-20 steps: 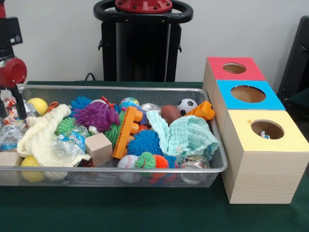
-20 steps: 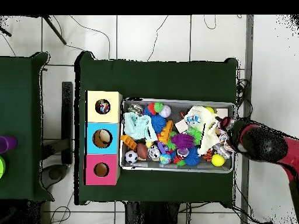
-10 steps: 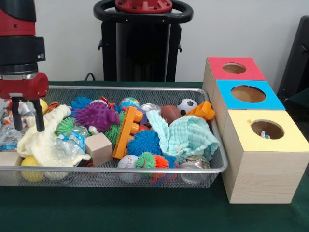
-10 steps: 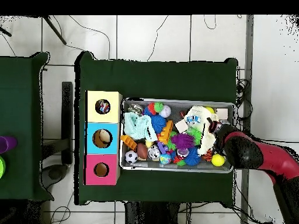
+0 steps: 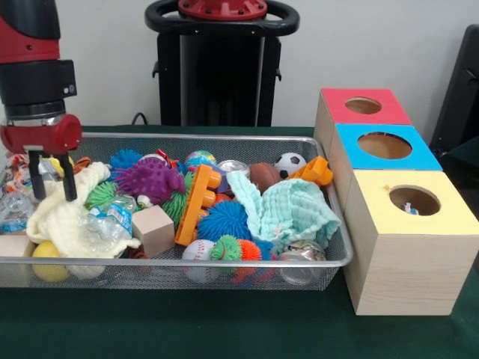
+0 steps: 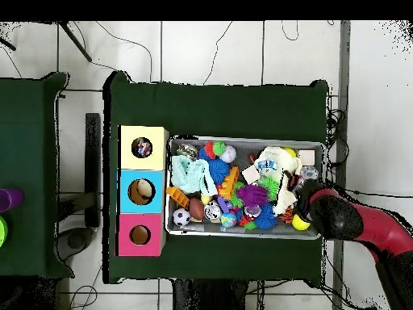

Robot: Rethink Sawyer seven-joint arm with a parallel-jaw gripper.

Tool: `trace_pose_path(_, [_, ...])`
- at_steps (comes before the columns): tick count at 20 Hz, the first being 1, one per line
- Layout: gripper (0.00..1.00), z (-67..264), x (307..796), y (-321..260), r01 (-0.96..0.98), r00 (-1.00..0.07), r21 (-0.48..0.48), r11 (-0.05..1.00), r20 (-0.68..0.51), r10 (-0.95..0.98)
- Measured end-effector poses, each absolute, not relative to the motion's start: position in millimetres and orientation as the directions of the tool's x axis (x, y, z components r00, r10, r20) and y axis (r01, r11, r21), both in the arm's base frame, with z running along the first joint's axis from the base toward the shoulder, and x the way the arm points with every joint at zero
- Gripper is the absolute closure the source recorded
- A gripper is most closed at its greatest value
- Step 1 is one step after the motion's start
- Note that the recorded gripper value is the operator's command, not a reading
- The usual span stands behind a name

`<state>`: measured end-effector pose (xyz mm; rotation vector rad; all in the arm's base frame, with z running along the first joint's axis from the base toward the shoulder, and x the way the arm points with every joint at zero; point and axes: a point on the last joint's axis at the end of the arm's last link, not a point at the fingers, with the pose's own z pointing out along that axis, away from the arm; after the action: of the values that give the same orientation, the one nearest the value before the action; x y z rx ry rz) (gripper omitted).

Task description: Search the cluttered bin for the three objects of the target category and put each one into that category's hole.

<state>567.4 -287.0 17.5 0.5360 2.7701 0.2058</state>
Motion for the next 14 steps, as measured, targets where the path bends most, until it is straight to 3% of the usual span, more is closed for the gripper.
trace_pose_path(14, [0.0,29,526,-346,0.471,-0.818,0.223,0.854,-0.252,0.517])
